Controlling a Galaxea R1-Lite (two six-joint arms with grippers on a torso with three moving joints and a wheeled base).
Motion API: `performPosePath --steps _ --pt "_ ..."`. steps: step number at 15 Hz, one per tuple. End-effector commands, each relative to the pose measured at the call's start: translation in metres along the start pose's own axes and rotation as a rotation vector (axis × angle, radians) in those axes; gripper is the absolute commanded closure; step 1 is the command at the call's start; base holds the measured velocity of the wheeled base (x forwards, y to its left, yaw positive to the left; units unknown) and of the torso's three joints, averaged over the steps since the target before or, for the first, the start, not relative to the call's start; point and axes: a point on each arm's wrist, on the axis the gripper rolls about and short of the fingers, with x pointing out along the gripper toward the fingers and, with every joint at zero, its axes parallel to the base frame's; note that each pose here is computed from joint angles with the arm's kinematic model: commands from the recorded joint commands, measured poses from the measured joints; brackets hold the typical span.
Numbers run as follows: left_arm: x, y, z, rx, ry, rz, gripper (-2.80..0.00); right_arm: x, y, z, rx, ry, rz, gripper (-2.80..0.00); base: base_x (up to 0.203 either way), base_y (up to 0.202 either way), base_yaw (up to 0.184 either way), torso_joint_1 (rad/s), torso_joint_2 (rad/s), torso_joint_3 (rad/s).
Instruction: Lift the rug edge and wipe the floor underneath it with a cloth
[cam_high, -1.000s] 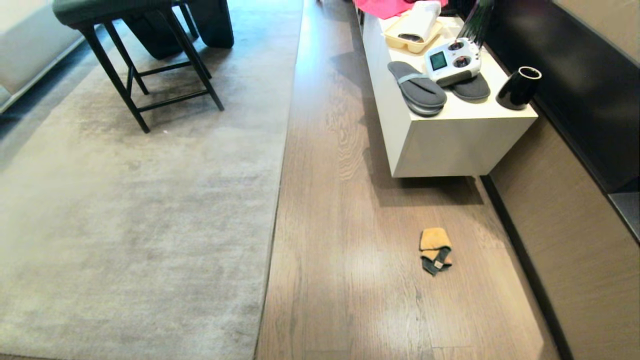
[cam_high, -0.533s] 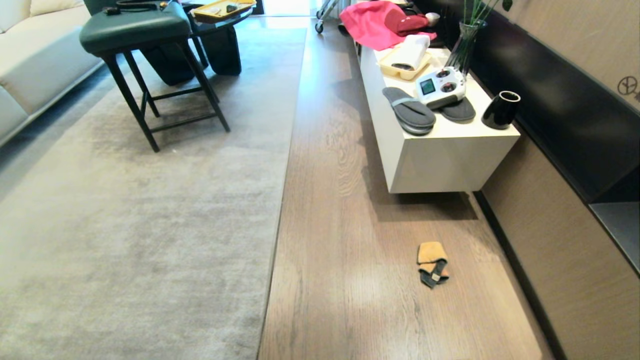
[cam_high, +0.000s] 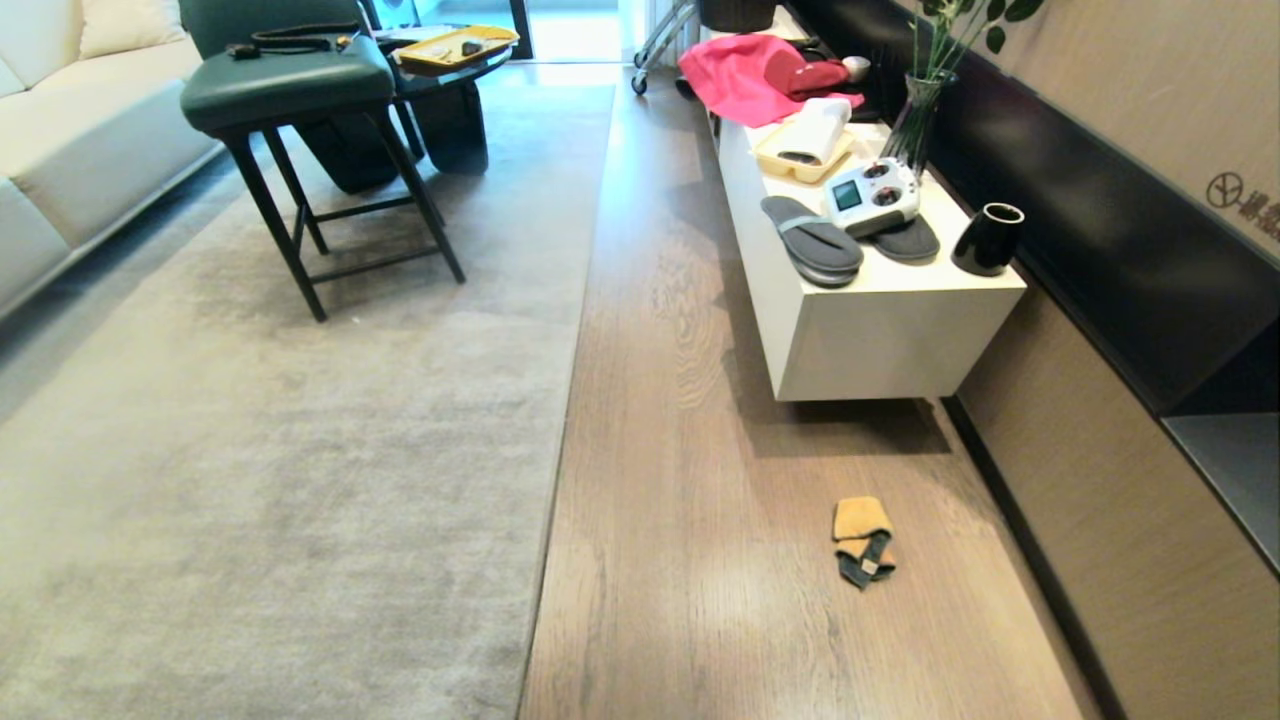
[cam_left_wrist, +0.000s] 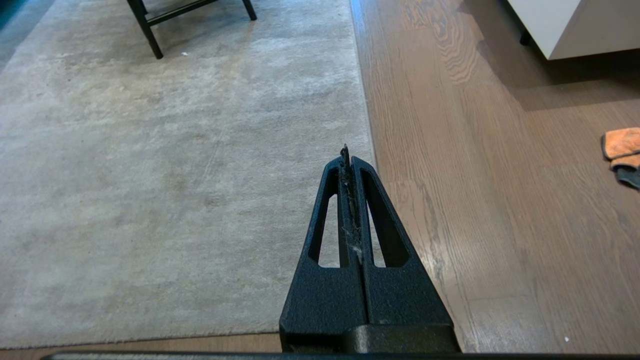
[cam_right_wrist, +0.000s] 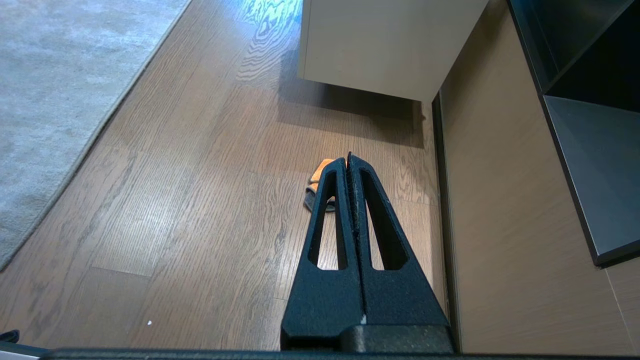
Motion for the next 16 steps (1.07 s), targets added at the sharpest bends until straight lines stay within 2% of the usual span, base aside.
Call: performPosePath --steps 1,16 --pt "0.0000 0.0000 0.0000 0.000 0.000 0.000 0.00 0.0001 0.0000 0.0001 -0.001 0.000 0.002 0.00 0.000 0.000 0.000 0.000 0.00 0.000" --pt "0.0000 0.0000 0.0000 0.000 0.000 0.000 0.00 0.0001 0.0000 -0.0001 0.000 0.002 0.002 0.00 0.000 0.000 0.000 0.000 0.00 0.013"
